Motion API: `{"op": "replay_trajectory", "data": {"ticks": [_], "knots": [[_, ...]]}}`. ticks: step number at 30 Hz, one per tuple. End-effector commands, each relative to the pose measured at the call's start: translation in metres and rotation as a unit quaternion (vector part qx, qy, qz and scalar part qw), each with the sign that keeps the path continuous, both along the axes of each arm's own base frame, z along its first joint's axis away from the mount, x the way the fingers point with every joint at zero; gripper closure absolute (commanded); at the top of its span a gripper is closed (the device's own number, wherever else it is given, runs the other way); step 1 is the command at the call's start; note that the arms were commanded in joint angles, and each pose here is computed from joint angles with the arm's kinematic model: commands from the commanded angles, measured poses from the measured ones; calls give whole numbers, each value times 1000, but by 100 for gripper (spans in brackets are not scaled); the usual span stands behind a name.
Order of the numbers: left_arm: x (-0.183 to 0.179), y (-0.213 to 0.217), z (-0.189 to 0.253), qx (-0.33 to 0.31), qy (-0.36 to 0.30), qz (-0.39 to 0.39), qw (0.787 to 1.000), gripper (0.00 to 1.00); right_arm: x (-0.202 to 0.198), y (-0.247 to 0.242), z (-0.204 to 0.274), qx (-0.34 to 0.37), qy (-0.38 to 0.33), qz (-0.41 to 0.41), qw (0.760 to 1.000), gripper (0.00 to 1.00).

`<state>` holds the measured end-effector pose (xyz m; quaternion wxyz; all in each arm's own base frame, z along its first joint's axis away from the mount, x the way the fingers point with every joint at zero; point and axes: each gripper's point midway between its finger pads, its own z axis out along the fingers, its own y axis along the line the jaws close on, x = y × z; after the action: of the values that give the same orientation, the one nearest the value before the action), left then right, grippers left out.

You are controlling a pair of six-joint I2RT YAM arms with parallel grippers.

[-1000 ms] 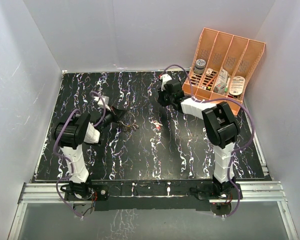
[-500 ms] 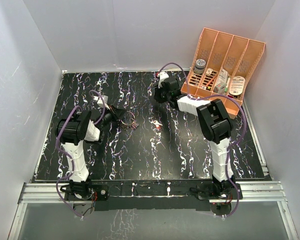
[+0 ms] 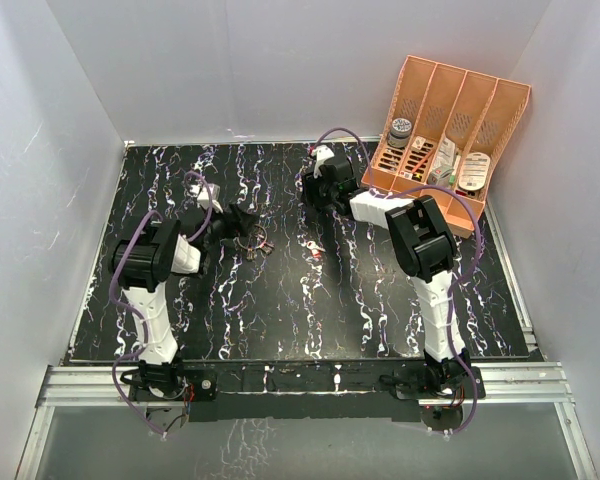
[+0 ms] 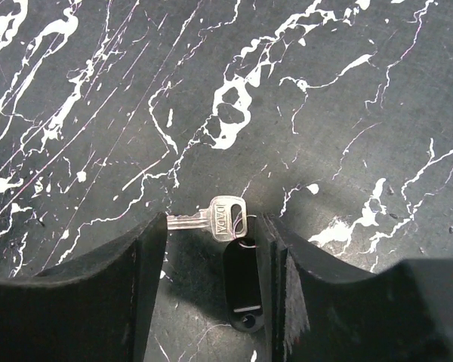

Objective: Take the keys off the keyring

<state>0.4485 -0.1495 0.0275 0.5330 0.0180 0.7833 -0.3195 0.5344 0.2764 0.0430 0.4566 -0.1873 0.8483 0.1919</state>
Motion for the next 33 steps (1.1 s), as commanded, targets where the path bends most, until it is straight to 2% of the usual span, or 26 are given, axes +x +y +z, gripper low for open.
{"op": "replay_trajectory", "data": {"ticks": [1, 9, 16, 20, 22, 28, 33], "knots": [[8, 5, 19, 24, -13, 10, 1000, 2, 18, 4, 35, 18, -45, -2, 999, 49], [12, 20, 45, 62, -14, 41, 997, 1, 2, -7, 99, 34, -103, -9, 994, 44], [6, 66, 66, 135, 32, 146, 980, 1, -41, -44, 149, 58, -153, -62, 985, 36], [-7, 76, 81, 176, 26, 148, 973, 1, -68, -77, 177, 60, -200, -112, 971, 25], [-12, 88, 89, 188, 23, 179, 966, 1, -82, -94, 186, 57, -221, -135, 964, 3], [-34, 122, 114, 231, 6, 249, 940, 1, -129, -149, 217, 53, -295, -210, 931, 2], [-52, 128, 142, 229, -36, 265, 936, 1, -154, -186, 219, 51, -312, -276, 908, 2]]}}
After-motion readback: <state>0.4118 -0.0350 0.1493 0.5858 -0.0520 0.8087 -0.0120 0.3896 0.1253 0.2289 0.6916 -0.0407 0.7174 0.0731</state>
